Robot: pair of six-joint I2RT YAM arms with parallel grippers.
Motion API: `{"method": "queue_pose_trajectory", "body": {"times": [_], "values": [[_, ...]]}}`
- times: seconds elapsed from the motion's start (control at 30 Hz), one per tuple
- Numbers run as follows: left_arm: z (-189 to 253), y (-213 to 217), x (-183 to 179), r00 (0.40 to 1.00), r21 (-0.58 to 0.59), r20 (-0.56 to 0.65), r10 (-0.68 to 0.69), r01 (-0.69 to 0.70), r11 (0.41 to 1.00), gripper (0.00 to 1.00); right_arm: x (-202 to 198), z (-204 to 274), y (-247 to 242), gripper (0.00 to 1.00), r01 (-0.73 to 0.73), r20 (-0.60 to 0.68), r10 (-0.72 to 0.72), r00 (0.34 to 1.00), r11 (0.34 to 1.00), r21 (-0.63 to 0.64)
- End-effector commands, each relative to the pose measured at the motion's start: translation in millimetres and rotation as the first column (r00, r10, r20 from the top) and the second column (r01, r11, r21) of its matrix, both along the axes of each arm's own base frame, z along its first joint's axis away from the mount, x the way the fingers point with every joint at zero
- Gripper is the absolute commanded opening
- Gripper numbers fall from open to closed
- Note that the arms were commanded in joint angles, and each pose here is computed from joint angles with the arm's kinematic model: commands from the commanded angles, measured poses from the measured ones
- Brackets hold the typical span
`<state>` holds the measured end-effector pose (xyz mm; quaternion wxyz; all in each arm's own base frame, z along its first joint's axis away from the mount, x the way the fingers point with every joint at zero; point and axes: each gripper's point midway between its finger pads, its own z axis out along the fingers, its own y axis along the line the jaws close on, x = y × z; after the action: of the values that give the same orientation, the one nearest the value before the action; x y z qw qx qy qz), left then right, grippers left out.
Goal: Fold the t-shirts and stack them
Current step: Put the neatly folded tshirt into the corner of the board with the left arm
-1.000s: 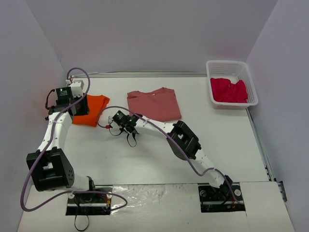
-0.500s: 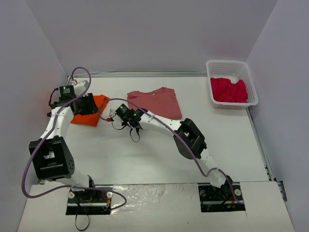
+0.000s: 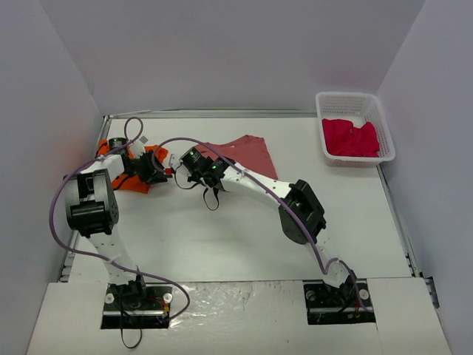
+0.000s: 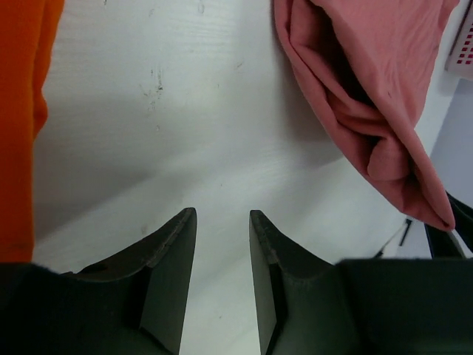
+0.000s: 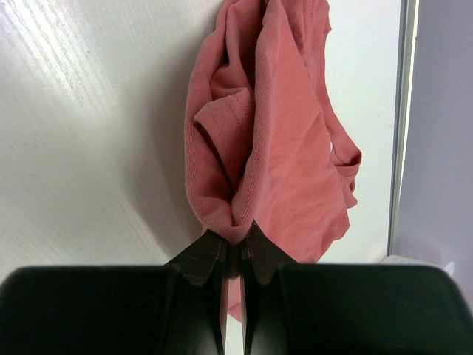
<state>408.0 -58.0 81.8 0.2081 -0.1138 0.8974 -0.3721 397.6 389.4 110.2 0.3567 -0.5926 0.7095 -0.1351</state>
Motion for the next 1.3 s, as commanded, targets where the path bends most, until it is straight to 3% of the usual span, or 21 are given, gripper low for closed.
{"method": "queue_pose_trajectory", "body": {"times": [0.0,0.4,0.63,0.67,1.27], "values": [[27,-16,19,1.0,-0.139,0.022,0.012,-0.008,0.99,0.33,-2,3,-5,0.0,0.013,-0.009,-0.013,1.0,1.0,-0.003],[51,-67,48,0.999,-0.356,-0.006,0.054,-0.053,0.933,0.38,-1,-17,-6,0.0,0.016,-0.024,-0.018,1.0,0.999,-0.044],[30,-90,43,0.995,-0.357,-0.065,0.072,-0.091,0.93,0.47,-1,-20,-6,0.0,0.013,-0.028,-0.015,0.999,0.999,-0.051],[25,-91,42,0.994,-0.358,-0.085,0.073,-0.099,0.928,0.57,-1,-20,-6,0.0,0.014,-0.027,-0.015,1.0,0.999,-0.051],[0,-107,32,0.986,-0.319,-0.159,0.058,-0.107,0.942,0.6,2,-6,5,0.0,0.011,0.003,-0.011,1.0,0.999,-0.043]]}}
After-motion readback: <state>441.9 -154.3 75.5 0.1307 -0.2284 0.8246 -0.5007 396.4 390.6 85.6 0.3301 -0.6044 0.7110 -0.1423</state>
